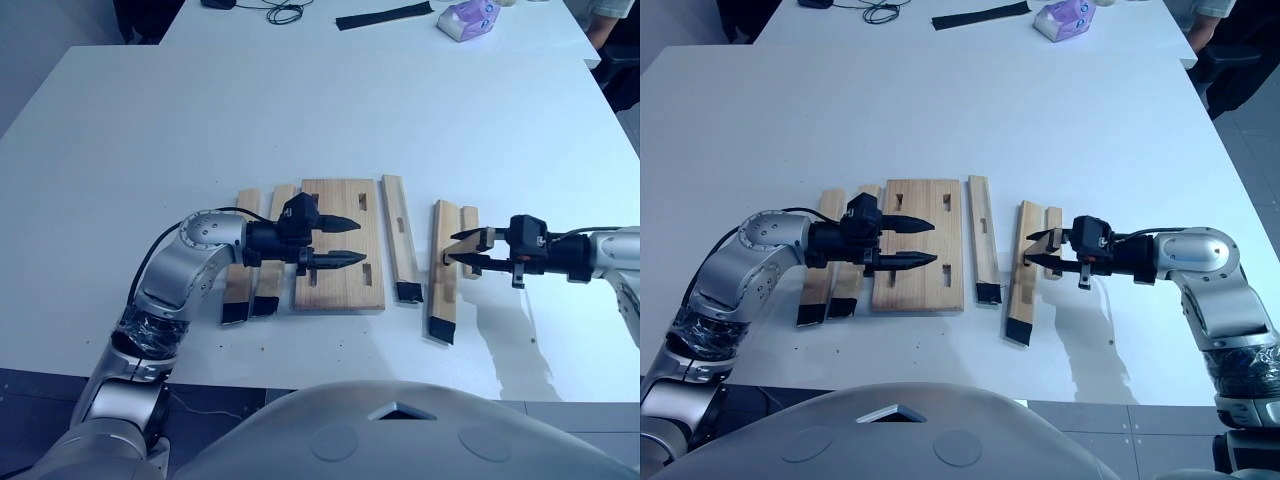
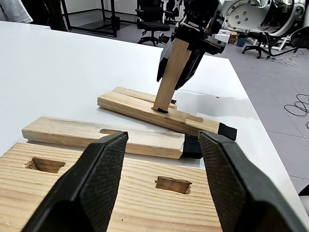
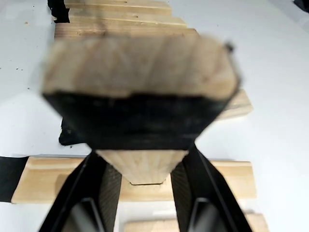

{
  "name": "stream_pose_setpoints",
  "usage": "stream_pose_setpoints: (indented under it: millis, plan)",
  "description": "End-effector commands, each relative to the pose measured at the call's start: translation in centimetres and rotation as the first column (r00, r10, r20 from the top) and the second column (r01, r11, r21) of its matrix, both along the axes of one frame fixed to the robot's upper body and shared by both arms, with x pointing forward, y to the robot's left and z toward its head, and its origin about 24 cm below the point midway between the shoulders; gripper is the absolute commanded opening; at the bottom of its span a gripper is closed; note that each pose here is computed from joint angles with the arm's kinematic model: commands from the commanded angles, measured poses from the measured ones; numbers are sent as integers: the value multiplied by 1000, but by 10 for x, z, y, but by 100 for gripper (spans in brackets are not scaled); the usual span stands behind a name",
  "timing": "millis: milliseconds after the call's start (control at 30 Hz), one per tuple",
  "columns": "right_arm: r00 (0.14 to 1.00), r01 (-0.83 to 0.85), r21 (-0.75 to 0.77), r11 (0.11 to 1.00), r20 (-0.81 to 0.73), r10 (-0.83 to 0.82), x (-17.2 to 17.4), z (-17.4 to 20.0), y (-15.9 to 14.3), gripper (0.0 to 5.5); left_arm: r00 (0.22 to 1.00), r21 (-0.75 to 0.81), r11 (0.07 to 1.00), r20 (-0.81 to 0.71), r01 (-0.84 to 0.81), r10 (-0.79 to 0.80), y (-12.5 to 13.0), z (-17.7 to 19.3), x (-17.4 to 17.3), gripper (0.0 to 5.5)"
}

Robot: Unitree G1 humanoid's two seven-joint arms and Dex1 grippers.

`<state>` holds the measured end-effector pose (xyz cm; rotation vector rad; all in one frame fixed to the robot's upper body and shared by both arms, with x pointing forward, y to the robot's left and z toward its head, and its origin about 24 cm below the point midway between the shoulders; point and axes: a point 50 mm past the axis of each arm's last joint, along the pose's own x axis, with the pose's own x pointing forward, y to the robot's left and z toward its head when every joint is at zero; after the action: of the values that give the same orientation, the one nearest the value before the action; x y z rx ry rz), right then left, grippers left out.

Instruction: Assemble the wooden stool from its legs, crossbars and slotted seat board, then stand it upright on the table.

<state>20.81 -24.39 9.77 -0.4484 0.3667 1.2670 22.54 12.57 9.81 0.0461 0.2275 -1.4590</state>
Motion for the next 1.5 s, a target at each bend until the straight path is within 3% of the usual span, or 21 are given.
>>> stream_pose_setpoints:
  millis: [33, 433, 867, 1133, 1167, 1367, 1500]
  plan:
    - [996, 9, -34, 999, -85, -11, 1, -5, -7, 130, 1000, 14, 1000, -3, -5, 5, -2, -1, -4, 273]
    - [986, 9, -5, 1000, -169, -9, -2, -30, 12, 130, 999, 21, 999, -12, 31, -31, -3, 1, -3, 273]
    - [966, 132, -8, 991, -222, -130, -7, -50, -6, 130, 999, 29, 999, -5, 42, -41, -2, 3, 3, 273]
    - [977, 158, 12, 987, -147, -155, -5, -49, 5, 130, 999, 31, 999, 1, 44, -44, -2, 4, 6, 273]
    - [975, 172, 12, 985, -142, -168, -4, -50, 6, 167, 999, 31, 999, 1, 43, -43, -2, 4, 6, 273]
    - [971, 123, -184, 975, -178, -156, -27, -100, 10, 255, 998, 27, 998, 3, 56, -56, -4, 5, 7, 273]
    - [976, 154, -150, 977, -134, -174, -23, -101, 13, 304, 999, 28, 999, 10, 43, -43, -3, 5, 9, 273]
